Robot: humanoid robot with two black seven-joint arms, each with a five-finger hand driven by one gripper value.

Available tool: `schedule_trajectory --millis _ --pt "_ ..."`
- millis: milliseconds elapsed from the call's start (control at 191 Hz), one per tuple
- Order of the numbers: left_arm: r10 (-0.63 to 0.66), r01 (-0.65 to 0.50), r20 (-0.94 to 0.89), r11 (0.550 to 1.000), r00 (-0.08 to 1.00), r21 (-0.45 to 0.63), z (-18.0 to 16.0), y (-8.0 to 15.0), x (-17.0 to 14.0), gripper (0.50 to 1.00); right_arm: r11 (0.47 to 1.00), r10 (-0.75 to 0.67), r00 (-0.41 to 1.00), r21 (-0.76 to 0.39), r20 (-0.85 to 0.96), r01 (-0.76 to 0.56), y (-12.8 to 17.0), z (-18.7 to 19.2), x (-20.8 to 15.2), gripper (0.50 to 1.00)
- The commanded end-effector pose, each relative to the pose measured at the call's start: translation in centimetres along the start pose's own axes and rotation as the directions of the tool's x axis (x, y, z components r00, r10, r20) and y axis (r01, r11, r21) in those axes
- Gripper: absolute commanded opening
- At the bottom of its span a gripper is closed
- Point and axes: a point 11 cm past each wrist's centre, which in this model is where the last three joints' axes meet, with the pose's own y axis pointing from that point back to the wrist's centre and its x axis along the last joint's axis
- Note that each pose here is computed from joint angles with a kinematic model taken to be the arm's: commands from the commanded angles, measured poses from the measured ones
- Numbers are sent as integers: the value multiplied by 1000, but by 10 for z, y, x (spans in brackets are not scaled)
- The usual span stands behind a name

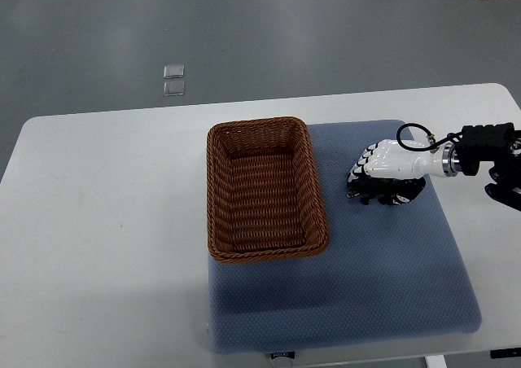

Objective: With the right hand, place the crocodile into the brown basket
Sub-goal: 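Close the right hand's fingers around the crocodile and lift it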

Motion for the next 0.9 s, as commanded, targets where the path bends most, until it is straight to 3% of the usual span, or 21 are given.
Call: schedule_trajectory --millis 0,199,377,565,895 --pt "0 0 0 1000 1000 1 0 0 0 1000 1000 -3 1000 -8 -1 3 1 2 -1 731" --pt "0 0 1 1000 1000 1 0 0 0 1000 1000 0 1000 -9 1 0 1 3 0 719" --pt "1 -1 0 1000 1000 1 0 0 0 1000 1000 0 1000 -8 -3 0 1 3 0 676" --pt "0 0 1 1000 1000 1 0 0 0 1000 1000 18 1000 -9 -12 -19 1 3 2 582" --pt "0 0 1 1000 1000 1 0 0 0 1000 999 43 999 -21 -16 -44 5 7 8 549"
